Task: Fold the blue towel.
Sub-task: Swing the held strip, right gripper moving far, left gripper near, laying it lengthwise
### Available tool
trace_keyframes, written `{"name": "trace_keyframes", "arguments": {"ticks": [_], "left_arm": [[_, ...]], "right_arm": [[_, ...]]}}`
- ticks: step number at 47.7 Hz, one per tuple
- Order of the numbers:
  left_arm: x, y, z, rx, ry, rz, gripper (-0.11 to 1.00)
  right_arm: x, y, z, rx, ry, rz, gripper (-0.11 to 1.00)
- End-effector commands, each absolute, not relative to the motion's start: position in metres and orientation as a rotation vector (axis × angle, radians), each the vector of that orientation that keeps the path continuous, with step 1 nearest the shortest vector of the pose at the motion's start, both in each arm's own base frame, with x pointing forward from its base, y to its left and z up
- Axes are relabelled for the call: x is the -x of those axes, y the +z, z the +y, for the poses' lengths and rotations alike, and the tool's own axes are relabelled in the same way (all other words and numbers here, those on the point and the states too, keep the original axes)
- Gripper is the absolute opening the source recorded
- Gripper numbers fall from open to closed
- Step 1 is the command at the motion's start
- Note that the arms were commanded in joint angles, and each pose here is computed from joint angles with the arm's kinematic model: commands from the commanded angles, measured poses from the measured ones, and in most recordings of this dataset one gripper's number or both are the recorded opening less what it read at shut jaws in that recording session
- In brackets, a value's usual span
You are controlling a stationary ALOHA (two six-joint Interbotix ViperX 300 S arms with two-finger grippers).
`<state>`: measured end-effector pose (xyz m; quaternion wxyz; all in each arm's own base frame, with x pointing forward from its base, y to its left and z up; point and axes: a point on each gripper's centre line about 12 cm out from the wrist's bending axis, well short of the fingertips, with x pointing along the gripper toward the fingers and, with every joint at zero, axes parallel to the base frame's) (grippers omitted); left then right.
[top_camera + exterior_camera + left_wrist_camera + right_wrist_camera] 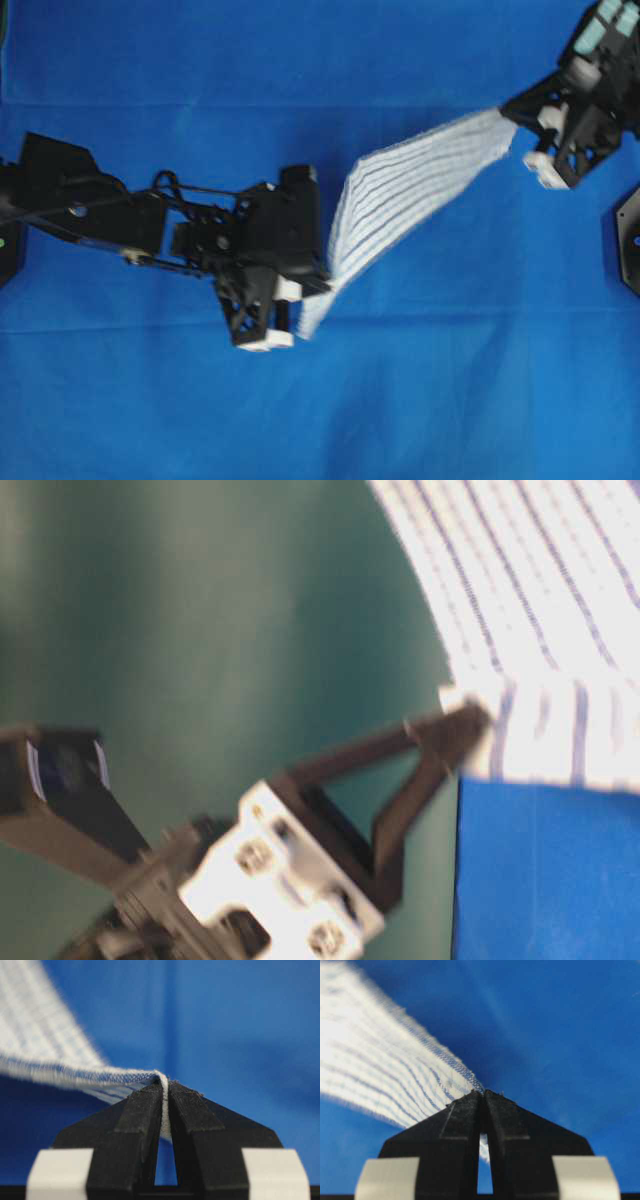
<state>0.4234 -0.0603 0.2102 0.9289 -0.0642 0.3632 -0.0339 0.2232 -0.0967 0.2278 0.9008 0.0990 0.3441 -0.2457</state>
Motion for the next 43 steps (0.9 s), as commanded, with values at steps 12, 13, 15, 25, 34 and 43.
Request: {"name": "trace_keyframes", "arguments": {"ticks": [12,13,15,25,34,43], "left_arm": [[-0.479,0.246,-0.086,0.121,-0.127,0.574,0.03],[-0.482,0.247,-0.086,0.119,-0.128,0.566,0.03],[-0.488,0.249,-0.088,0.115,-0.132,0.553,0.03],[-0.509,0.253,-0.098,0.094,-0.152,0.516,0.03],[-0.518,0.256,-0.099,0.073,-0.159,0.497,0.03],[-0.536,0.256,-0.098,0.067,-0.158,0.433,0.03]], "right_arm": [[-0.246,0.244,-0.143,-0.175,-0.597,0.635,0.03],[-0.247,0.244,-0.145,-0.177,-0.602,0.635,0.03],[-0.248,0.246,-0.15,-0.171,-0.611,0.63,0.03],[-0.258,0.251,-0.169,-0.149,-0.64,0.624,0.03],[-0.261,0.251,-0.172,-0.148,-0.643,0.627,0.03],[-0.243,0.251,-0.167,-0.152,-0.668,0.642,0.03]]}}
